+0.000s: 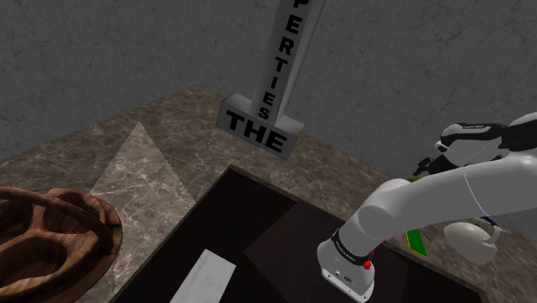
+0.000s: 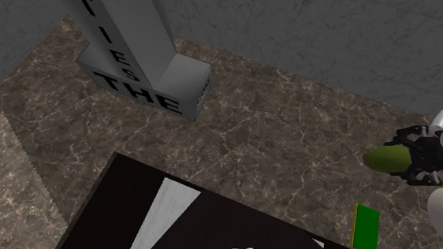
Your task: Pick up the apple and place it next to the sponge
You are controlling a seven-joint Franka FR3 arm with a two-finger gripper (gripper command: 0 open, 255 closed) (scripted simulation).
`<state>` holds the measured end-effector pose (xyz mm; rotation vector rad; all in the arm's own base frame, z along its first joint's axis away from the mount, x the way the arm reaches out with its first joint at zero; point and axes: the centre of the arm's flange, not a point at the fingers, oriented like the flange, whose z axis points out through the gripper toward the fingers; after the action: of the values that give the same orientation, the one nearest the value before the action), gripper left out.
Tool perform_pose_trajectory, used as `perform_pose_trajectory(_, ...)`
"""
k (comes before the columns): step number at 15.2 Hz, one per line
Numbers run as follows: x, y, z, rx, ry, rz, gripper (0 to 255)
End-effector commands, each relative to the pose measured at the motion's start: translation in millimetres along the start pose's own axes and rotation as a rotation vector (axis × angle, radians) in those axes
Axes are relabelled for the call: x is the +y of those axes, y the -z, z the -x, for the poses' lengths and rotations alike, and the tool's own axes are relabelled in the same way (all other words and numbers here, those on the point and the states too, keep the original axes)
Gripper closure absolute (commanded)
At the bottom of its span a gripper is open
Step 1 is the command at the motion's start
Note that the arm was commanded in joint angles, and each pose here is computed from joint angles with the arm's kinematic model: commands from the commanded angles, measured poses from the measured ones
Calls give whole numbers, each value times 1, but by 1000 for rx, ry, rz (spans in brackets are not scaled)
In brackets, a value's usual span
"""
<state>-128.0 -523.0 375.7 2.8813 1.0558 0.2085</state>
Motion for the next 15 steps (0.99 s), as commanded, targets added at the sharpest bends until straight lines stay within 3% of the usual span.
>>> perform_pose_trajectory(1,-1,-10,1,0,0,0,255)
perform_pose_trajectory(15,-9,-83,9,0,0,0,255)
